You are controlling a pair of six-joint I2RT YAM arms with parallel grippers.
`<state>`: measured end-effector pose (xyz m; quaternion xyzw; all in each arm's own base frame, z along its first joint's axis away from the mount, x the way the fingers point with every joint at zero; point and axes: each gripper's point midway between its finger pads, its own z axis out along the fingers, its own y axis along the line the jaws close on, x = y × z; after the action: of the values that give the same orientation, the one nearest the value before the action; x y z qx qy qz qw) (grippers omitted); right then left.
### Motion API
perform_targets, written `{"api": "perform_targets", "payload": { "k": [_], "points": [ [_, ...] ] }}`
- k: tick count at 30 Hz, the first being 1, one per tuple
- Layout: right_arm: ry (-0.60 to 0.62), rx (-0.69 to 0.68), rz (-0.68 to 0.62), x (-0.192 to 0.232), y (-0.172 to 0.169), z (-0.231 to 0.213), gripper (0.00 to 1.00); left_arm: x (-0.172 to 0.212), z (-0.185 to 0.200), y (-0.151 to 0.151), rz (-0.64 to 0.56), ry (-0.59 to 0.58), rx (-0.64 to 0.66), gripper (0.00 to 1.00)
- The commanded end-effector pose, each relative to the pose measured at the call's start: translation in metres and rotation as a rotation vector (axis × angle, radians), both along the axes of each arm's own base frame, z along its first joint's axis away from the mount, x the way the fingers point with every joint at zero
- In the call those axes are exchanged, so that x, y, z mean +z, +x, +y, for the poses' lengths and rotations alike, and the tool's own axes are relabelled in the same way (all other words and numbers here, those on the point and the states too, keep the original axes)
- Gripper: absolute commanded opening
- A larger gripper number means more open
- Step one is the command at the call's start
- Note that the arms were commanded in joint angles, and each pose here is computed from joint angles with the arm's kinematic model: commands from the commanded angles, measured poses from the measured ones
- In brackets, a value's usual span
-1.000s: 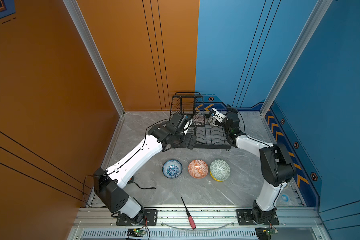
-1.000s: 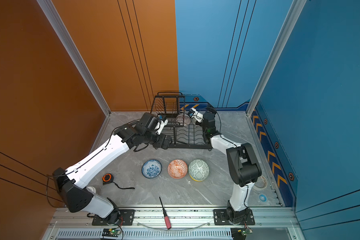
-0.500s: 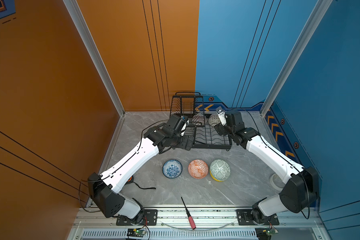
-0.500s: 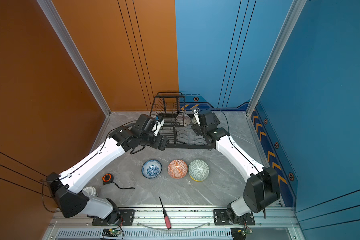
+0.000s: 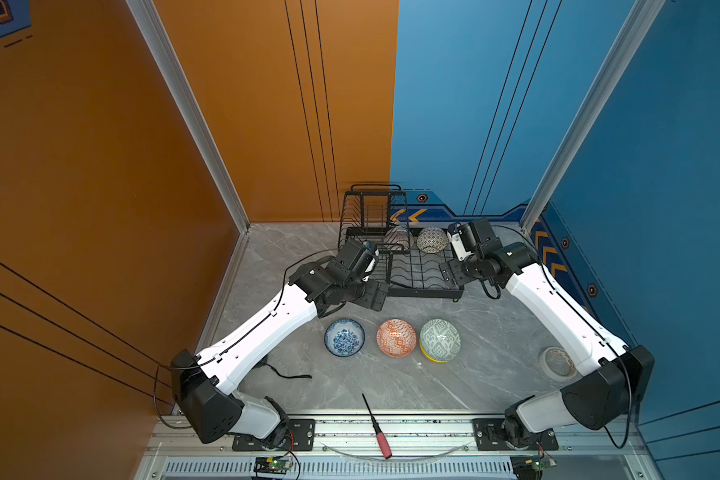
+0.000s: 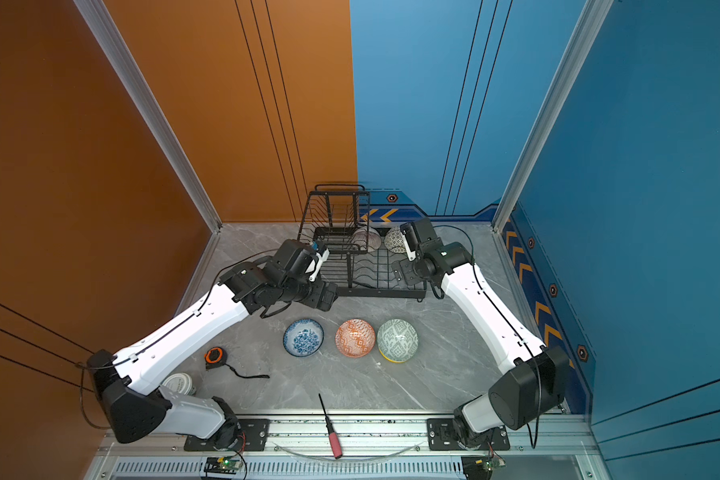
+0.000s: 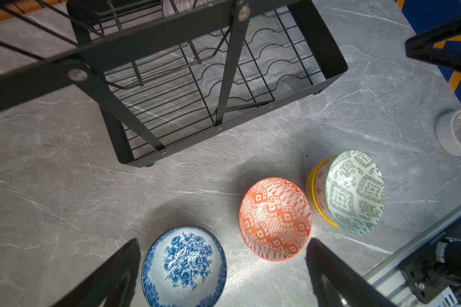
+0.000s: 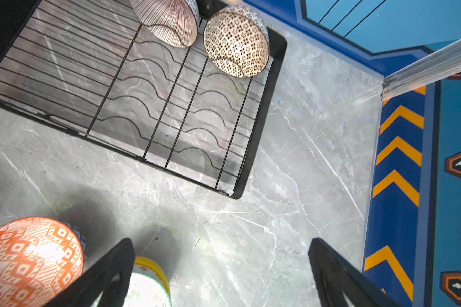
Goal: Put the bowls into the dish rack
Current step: 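Open the right gripper and raise it away from the bowl in the rack, then move the left gripper down over the green-patterned bowl's rim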
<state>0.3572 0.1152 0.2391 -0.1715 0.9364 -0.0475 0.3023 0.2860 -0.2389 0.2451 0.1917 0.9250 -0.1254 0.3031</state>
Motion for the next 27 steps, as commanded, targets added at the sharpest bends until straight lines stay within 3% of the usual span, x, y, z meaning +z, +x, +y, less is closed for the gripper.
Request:
{"api": "perform_targets", "payload": {
  "k": [1, 10, 17, 27],
  "points": [
    [0.030, -0.013, 0.046, 0.002, -0.013, 0.001, 1.00, -0.006, 0.000, -0.018, 0.035, -0.013, -0.006, 0.98],
    [0.047, 0.015, 0.031, 0.014, -0.002, 0.012, 1.00, -0.036, -0.028, -0.044, 0.120, 0.013, -0.095, 0.98],
    [0.061, 0.032, 0.015, 0.026, 0.005, 0.018, 1.00, -0.052, -0.065, -0.046, 0.133, 0.024, -0.161, 0.98],
    [0.038, 0.012, 0.026, 0.019, 0.007, 0.012, 1.00, -0.079, -0.108, -0.046, 0.124, 0.125, -0.240, 0.97]
  ]
}}
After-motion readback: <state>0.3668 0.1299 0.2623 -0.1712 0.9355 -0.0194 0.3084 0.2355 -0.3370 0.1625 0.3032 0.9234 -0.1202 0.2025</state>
